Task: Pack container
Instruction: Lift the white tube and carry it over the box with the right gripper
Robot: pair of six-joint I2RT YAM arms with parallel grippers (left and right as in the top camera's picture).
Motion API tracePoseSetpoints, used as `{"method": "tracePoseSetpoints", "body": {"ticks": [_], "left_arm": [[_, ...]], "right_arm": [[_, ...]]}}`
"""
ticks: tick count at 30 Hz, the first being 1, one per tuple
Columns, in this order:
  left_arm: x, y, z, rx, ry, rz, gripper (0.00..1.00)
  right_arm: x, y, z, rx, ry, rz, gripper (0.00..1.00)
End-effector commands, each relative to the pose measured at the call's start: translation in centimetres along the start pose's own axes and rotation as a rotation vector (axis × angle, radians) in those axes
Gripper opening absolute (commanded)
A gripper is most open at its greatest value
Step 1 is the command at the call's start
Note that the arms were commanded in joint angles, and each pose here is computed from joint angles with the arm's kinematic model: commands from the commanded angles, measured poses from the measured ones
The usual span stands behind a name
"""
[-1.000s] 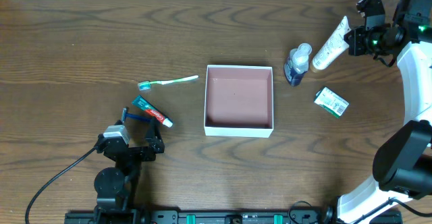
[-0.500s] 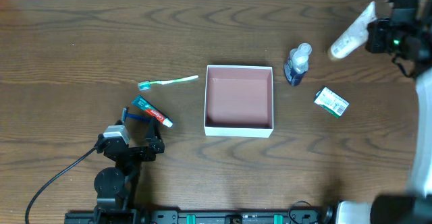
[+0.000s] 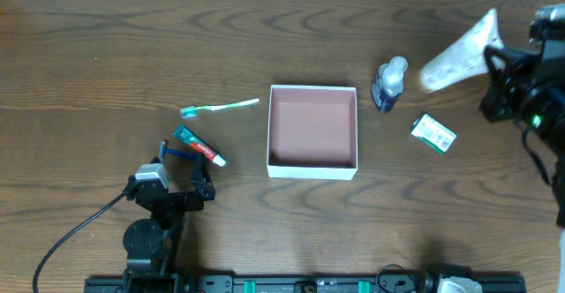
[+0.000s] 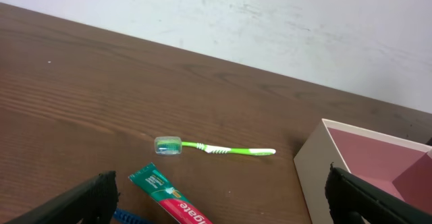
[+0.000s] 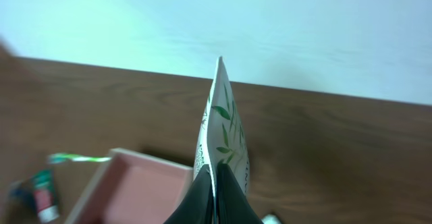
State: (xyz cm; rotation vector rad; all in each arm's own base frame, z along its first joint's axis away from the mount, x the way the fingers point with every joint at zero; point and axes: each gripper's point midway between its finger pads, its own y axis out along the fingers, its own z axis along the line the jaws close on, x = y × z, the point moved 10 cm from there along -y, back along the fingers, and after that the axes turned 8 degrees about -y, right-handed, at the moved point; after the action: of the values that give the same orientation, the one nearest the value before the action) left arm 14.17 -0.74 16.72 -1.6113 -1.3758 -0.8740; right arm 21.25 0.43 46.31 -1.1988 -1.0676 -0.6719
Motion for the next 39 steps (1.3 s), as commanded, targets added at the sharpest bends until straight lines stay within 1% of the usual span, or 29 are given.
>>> {"method": "tracePoseSetpoints", "body": {"ticks": [1, 5, 10, 18, 24, 29, 39], "left_arm": [[-1.1, 0.3, 0.5, 0.009, 0.016, 0.034, 0.98], [-1.1, 0.3, 0.5, 0.009, 0.016, 0.034, 0.98], [-1.1, 0.3, 0.5, 0.009, 0.016, 0.034, 0.98], [-1.1, 0.3, 0.5, 0.009, 0.016, 0.034, 0.98], [-1.1, 0.3, 0.5, 0.009, 0.016, 0.034, 0.98], [-1.1, 0.3, 0.5, 0.009, 0.016, 0.034, 0.98], [-1.1, 0.3, 0.5, 0.009, 0.016, 0.034, 0.98]], "right_arm": [[1.0, -0.9, 2.6, 0.132, 0.019, -0.046, 0.01], [0.7, 0.7, 4.7, 0.242, 0.017, 0.010, 0.01], [0.2, 4.5, 7.1, 0.348, -0.010, 0.109, 0.01], [-1.9, 12.0, 10.3, 0.433, -0.249, 0.252, 0.01], [-3.6, 16.2, 10.9, 0.482, -0.421, 0.302, 0.01], [-4.8, 18.5, 11.0, 0.516, -0.537, 0.330, 0.01], [-5.0, 21.1, 10.9, 0.506, -0.569, 0.294, 0.01]]}}
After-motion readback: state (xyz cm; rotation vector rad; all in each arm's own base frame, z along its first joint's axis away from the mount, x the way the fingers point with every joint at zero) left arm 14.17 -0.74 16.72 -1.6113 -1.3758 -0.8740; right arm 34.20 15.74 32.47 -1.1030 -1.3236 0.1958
